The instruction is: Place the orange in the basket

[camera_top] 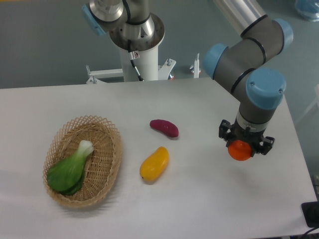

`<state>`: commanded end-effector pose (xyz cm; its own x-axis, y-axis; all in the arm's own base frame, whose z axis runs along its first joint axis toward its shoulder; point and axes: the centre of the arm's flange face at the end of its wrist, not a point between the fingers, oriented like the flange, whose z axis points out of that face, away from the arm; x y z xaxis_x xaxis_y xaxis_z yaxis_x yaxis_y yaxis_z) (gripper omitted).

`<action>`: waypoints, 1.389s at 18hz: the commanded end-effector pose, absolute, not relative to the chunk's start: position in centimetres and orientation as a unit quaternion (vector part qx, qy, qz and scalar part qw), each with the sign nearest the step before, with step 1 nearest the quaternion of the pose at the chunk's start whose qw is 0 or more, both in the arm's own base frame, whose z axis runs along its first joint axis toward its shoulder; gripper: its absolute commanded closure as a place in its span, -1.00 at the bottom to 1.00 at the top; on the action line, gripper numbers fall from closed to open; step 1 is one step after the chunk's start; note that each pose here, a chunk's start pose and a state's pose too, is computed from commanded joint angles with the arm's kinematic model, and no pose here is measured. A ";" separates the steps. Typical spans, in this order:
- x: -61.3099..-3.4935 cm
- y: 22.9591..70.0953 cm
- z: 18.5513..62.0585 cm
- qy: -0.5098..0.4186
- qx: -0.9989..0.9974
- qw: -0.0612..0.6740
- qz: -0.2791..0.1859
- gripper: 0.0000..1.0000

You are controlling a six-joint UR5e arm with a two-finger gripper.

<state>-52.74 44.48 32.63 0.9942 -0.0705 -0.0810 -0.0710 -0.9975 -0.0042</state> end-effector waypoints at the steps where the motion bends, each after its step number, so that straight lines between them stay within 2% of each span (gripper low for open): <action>1: -52.6 44.5 32.5 0.035 -0.999 0.004 0.039 -0.46; 4: -51.0 45.7 33.1 0.032 -0.999 0.006 0.041 -0.46; 19: -33.5 56.9 32.0 0.027 -0.999 0.009 0.023 -0.47; 25: -27.0 61.1 31.7 0.027 -0.998 0.036 0.045 -0.47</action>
